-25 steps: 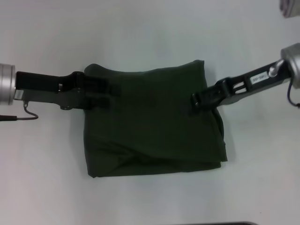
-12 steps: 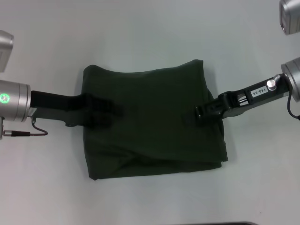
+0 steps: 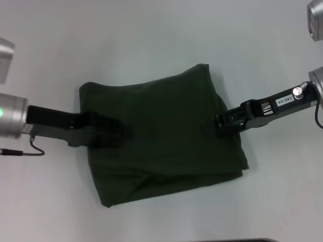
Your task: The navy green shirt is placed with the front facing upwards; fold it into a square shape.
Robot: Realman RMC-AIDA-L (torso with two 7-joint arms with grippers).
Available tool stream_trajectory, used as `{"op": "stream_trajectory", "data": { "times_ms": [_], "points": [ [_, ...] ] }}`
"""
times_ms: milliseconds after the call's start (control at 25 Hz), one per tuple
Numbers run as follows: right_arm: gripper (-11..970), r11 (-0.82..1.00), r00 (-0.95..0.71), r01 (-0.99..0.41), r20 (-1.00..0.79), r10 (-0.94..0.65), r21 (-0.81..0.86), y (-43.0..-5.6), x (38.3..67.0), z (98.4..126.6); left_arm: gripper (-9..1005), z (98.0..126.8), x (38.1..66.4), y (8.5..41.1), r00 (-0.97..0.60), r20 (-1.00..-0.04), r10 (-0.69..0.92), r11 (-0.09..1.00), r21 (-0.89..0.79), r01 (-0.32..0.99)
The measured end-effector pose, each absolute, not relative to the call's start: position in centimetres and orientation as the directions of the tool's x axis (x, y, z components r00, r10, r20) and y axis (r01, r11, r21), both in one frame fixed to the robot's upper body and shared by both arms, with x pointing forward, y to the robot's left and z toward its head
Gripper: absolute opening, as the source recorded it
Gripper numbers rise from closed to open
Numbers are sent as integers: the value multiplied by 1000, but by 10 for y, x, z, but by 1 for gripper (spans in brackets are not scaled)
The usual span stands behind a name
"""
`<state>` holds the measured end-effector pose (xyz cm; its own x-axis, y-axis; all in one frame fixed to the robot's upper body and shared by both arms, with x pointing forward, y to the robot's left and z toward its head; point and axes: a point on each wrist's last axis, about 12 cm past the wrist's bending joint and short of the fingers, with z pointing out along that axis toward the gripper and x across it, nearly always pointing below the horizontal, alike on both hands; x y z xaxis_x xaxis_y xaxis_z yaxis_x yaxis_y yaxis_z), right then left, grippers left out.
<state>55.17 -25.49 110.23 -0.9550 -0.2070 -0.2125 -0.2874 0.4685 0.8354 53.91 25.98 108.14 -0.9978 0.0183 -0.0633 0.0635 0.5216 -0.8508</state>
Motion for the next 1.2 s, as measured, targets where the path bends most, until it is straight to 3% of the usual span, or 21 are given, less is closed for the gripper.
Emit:
{"op": "stream_trajectory", "data": {
  "times_ms": [320, 1200],
  "points": [
    [925, 464, -953, -291, -213, -215, 837, -250, 552, 1102, 596, 1086, 520, 248, -995, -44, 90, 411, -908, 77],
    [902, 539, -965, -251, -166, -201, 804, -257, 547, 1084, 558, 1070, 515, 254, -998, -20, 59, 493, -869, 47]
  ]
}}
